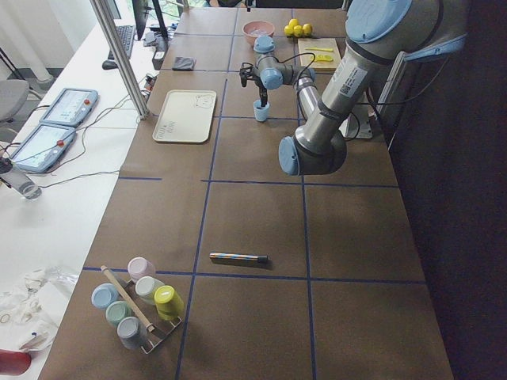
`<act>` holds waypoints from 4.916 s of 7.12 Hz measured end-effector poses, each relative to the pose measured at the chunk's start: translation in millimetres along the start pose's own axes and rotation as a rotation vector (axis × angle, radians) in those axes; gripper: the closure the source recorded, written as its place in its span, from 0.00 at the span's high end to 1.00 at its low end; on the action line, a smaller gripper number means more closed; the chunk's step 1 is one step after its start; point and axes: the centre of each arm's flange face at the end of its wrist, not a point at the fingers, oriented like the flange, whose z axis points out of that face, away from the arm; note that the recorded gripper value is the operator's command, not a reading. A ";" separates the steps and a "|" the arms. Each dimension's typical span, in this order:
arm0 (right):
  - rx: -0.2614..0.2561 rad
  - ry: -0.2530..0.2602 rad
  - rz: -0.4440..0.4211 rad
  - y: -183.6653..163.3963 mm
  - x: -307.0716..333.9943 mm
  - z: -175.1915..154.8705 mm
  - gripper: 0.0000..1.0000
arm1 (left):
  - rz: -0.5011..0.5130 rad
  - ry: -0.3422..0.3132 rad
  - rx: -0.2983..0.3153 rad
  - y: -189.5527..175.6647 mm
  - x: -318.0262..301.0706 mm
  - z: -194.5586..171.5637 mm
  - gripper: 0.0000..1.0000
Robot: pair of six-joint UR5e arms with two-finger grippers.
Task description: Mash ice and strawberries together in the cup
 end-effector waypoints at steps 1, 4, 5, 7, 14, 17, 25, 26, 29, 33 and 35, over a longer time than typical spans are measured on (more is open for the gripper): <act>-0.005 0.000 0.002 0.9 2.8 3.1 0.99 | -0.005 0.002 0.009 -9.6 -6.4 -7.4 1.00; 0.006 -0.052 -0.002 3.2 39.2 7.5 0.99 | 0.023 -0.014 -0.003 -55.0 -74.5 -47.7 1.00; 0.020 -0.082 0.004 -0.7 53.1 1.8 0.99 | 0.051 -0.032 0.003 -66.4 -99.8 -63.4 1.00; 0.027 -0.118 0.046 2.2 68.6 -8.7 0.99 | 0.112 -0.073 0.013 -82.7 -149.7 -77.9 1.00; -0.017 -0.047 0.089 12.3 61.3 -24.7 0.99 | 0.315 -0.247 -0.068 -149.9 -448.5 -137.9 1.00; -0.011 -0.043 0.084 11.3 60.0 -26.1 0.99 | 0.305 -0.275 -0.058 -165.4 -530.5 -133.4 1.00; -0.010 -0.045 0.091 9.4 58.8 -26.3 0.99 | 0.216 -0.239 0.047 -177.6 -655.9 -82.5 1.00; -0.010 -0.045 0.091 9.5 58.9 -26.1 0.99 | 0.209 -0.237 0.050 -178.9 -658.5 -79.4 1.00; -0.011 -0.047 0.093 9.6 59.1 -25.8 0.99 | 0.180 -0.219 0.075 -192.0 -673.6 -61.0 1.00; -0.011 -0.046 0.093 9.7 59.4 -25.5 0.99 | 0.160 -0.216 0.078 -193.1 -683.7 -53.4 1.00; -0.012 -0.045 0.093 9.8 59.7 -25.3 0.99 | 0.154 -0.220 0.074 -192.8 -687.3 -51.2 1.00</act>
